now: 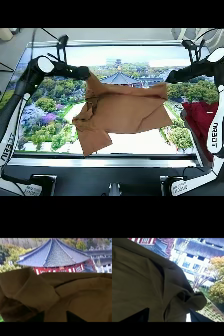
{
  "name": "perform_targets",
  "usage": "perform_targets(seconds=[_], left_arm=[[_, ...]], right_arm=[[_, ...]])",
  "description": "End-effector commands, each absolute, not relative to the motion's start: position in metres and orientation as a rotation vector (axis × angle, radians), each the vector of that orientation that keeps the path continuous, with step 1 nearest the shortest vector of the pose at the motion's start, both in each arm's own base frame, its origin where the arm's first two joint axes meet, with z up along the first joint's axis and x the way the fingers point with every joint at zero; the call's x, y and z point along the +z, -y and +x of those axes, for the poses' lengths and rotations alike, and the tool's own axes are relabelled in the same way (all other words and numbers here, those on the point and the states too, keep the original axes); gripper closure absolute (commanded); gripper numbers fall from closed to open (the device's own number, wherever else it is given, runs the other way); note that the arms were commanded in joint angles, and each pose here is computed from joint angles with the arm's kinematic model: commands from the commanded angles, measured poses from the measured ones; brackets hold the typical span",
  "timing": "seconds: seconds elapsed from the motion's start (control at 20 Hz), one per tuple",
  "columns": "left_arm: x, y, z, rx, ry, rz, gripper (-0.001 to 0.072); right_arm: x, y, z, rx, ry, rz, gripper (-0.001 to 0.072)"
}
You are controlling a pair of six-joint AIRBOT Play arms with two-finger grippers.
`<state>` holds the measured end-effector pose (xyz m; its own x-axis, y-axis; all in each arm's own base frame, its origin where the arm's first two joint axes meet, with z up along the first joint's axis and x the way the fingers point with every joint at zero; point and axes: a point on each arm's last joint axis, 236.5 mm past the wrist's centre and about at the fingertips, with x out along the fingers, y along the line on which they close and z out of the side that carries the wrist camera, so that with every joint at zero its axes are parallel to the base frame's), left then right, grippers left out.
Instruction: Fold the shirts.
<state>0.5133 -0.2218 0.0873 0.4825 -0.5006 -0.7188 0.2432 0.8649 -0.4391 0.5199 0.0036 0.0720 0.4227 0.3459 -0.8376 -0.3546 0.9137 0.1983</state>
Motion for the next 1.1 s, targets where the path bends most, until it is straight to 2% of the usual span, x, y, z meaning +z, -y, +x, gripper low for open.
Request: perform_targets(seconds=[0.0,0.05,0.1,0.15,0.25,0.35,0.55,0.7,1.05], left_arm=[[0.042,0.194,0.464,-0.498,-1.274,-0.254,0.0193],[0.036,0.171,0.444,-0.485,-1.377,-0.222,0.0212],[0.029,0.143,0.425,-0.442,-1.48,-0.184,0.0326],[0.022,0.114,0.407,-0.378,-1.56,-0.144,0.0347],[0.013,0.081,0.382,-0.298,-1.613,-0.129,0.0345],[-0.007,0.075,0.352,-0.336,-1.619,-0.099,0.0299],[-0.07,0.075,0.304,-0.314,-1.612,-0.123,0.03],[-0.094,0.087,0.305,-0.324,-1.574,-0.167,0.0304],[-0.093,0.12,0.336,-0.373,-1.417,-0.113,0.0305]], right_arm=[[0.061,0.02,0.505,0.438,-1.117,-0.087,0.0163],[0.058,0.04,0.485,0.41,-1.194,-0.121,0.0166],[0.054,0.061,0.468,0.371,-1.267,-0.146,0.0193],[0.048,0.078,0.451,0.34,-1.334,-0.132,0.0237],[0.031,0.085,0.419,0.346,-1.429,-0.059,0.0238],[0.003,0.082,0.387,0.354,-1.503,0.001,0.0237],[-0.034,0.054,0.356,0.451,-1.531,0.064,0.0237],[-0.037,0.051,0.352,0.471,-1.538,0.062,0.0237],[-0.038,0.052,0.354,0.47,-1.529,0.053,0.0236]])
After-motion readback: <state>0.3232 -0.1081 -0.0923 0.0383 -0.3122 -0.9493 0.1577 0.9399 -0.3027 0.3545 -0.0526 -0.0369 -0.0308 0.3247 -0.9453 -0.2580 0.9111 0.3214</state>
